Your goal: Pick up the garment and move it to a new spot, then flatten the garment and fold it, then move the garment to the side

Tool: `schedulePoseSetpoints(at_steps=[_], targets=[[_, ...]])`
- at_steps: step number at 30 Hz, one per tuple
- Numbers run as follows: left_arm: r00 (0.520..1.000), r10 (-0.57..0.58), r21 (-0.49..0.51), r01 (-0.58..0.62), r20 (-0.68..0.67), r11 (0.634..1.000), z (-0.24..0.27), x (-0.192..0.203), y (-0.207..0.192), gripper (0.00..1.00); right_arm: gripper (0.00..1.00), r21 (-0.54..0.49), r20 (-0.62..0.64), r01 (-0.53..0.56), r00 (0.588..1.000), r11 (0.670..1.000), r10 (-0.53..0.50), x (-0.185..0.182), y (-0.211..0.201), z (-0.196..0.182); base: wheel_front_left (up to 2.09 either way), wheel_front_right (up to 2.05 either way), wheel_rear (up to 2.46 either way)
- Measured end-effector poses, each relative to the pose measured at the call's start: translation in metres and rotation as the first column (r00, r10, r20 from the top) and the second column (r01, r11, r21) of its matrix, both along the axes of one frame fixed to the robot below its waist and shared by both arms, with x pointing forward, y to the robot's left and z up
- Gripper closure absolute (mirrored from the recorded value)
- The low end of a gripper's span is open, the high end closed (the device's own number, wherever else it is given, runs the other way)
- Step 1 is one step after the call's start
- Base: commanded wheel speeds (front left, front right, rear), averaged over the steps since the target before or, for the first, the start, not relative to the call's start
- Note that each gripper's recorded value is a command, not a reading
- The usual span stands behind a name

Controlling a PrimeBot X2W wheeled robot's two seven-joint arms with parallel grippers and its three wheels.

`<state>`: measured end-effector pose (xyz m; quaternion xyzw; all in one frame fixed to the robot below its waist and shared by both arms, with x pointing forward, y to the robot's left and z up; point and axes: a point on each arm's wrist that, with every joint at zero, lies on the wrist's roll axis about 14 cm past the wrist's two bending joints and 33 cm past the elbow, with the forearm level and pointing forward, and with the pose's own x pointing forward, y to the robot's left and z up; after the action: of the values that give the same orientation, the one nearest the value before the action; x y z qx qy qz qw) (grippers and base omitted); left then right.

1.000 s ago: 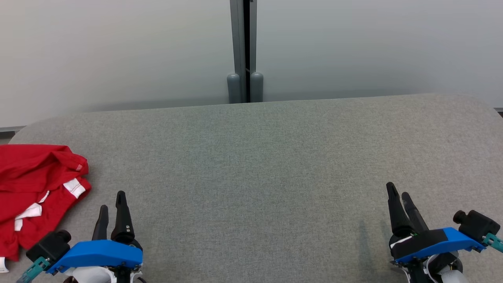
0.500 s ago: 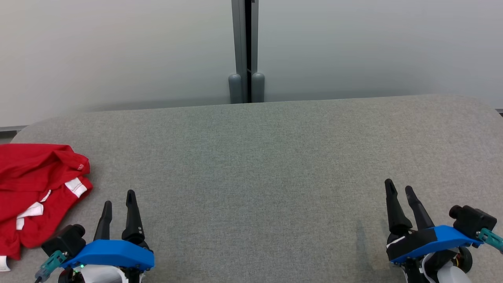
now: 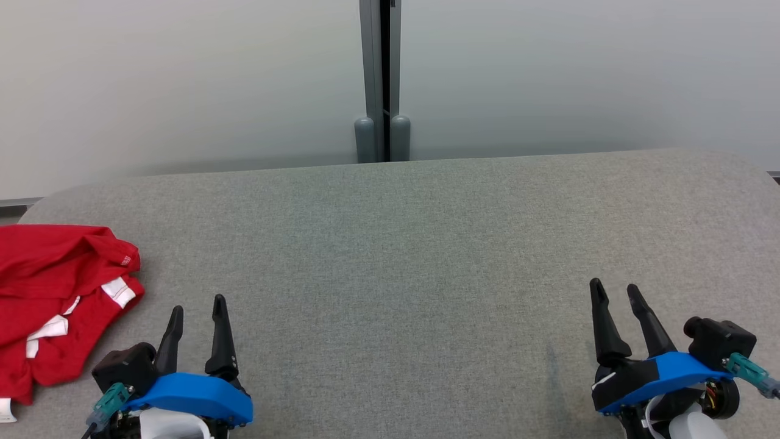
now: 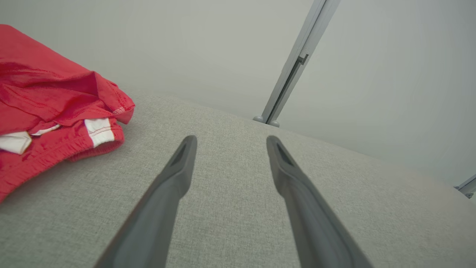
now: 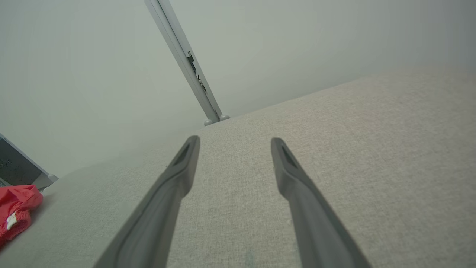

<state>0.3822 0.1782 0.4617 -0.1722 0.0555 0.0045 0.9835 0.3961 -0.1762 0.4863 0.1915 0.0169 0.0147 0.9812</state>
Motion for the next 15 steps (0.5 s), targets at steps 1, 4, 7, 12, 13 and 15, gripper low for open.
schedulePoseSetpoints(at_steps=[1,4,7,12,13,15], targets=[[1.000,-0.006,0.012,0.006,-0.002,1.000,-0.0008,-0.0001,-0.0012,0.00,0.00,-0.011,-0.002,-0.003,1.000,1.000,0.002,-0.0004,0.0003,-0.0007,0.00,0.00,0.00],[1.000,-0.016,0.047,0.016,-0.008,0.999,-0.0034,-0.0009,-0.0032,0.00,0.00,-0.042,-0.004,-0.009,1.000,0.999,0.009,-0.0015,0.0013,-0.0025,0.00,0.00,0.00],[1.000,-0.025,0.076,0.026,-0.012,0.997,-0.0056,-0.0024,-0.0049,0.00,0.00,-0.068,-0.007,-0.014,1.000,0.998,0.014,-0.0023,0.0020,-0.0046,0.00,0.00,0.00],[0.999,-0.037,0.121,0.038,-0.015,0.992,-0.0075,-0.0047,-0.0071,0.00,0.00,-0.105,-0.009,-0.019,1.000,0.994,0.018,-0.0037,0.0020,-0.0069,0.00,0.00,0.00],[0.999,-0.038,0.128,0.040,-0.015,0.991,-0.0077,-0.0051,-0.0074,0.00,0.00,-0.113,-0.010,-0.020,1.000,0.993,0.019,-0.0039,0.0019,-0.0071,0.00,0.00,0.00],[0.999,-0.037,0.143,0.038,-0.015,0.989,-0.0080,-0.0058,-0.0069,0.00,0.00,-0.131,-0.007,-0.018,1.000,0.991,0.017,-0.0042,0.0008,-0.0068,0.00,0.00,0.00]])
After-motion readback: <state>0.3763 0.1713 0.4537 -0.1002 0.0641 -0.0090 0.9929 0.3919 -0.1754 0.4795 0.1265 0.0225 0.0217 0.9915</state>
